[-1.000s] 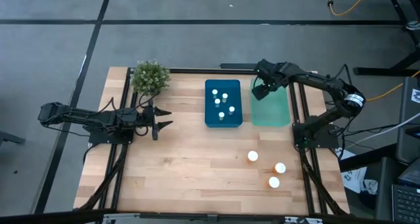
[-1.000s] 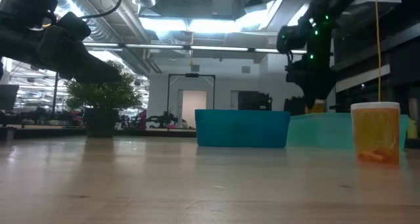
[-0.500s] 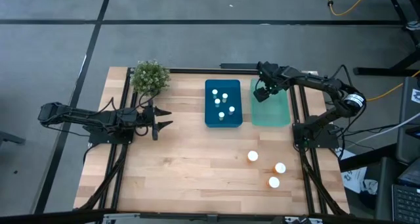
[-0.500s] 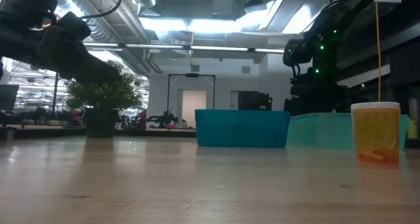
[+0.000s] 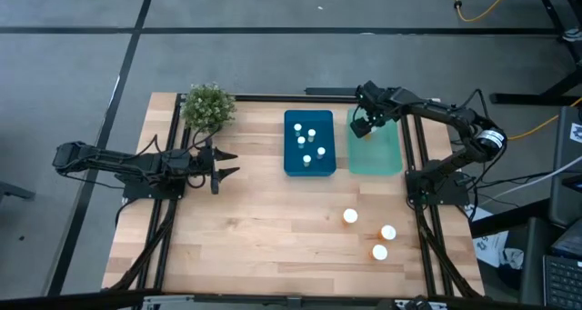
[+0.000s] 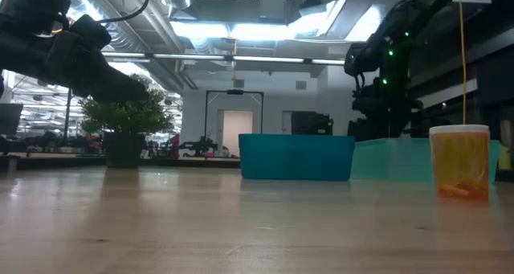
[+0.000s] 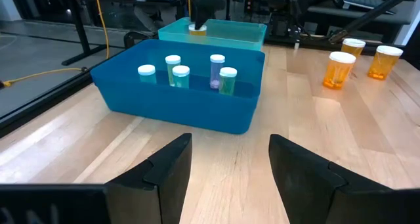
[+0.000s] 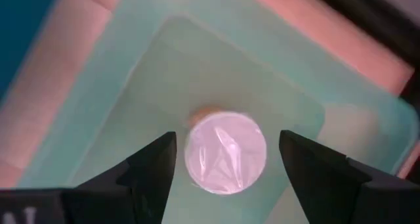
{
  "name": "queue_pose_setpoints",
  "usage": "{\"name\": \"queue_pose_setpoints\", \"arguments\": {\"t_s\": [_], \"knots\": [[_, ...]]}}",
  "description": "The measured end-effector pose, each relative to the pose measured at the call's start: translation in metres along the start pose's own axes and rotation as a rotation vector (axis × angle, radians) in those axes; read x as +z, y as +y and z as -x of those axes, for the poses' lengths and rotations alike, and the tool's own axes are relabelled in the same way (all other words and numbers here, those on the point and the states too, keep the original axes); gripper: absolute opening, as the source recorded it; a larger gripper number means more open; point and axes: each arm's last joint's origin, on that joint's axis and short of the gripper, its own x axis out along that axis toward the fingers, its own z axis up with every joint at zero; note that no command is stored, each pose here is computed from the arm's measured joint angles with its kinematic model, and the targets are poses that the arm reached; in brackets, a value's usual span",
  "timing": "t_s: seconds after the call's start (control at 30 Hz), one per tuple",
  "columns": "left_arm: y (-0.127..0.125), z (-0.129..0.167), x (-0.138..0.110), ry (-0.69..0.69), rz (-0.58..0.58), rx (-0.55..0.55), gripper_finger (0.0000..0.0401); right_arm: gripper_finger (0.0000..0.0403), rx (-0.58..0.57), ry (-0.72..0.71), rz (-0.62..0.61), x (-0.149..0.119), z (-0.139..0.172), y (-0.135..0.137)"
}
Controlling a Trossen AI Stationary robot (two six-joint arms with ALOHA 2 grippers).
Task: Pick and place medicine bottles into bin by pill shape (circle, oval)
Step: Put the large orange pill bottle into the green bin
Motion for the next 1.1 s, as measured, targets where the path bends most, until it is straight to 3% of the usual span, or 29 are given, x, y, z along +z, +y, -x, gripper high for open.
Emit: {"name": "queue_pose_setpoints", "arguments": {"t_s": [0.23, 0.37, 0.5, 0.73, 0.97, 1.1], "knots": [[0.0, 0.0, 0.0, 0.0, 0.0, 0.0, 0.0195, 0.0272, 0.011, 0.012, -0.007, 0.021, 0.049, 0.002], [0.0, 0.0, 0.0, 0.0, 0.0, 0.0, 0.0195, 0.0272, 0.043, 0.046, -0.028, 0.011, 0.086, 0.019], [0.0, 0.0, 0.0, 0.0, 0.0, 0.0, 0.0195, 0.0273, 0.074, -0.011, 0.01, -0.021, 0.124, 0.043], [0.0, 0.0, 0.0, 0.0, 0.0, 0.0, 0.0195, 0.0273, 0.295, -0.098, 0.045, -0.098, 0.174, 0.079], [0.0, 0.0, 0.0, 0.0, 0.0, 0.0, 0.0195, 0.0273, 0.387, -0.117, 0.187, -0.161, 0.177, 0.112], [0.0, 0.0, 0.0, 0.0, 0.0, 0.0, 0.0195, 0.0273, 0.358, -0.073, 0.21, -0.187, 0.161, 0.123]]}}
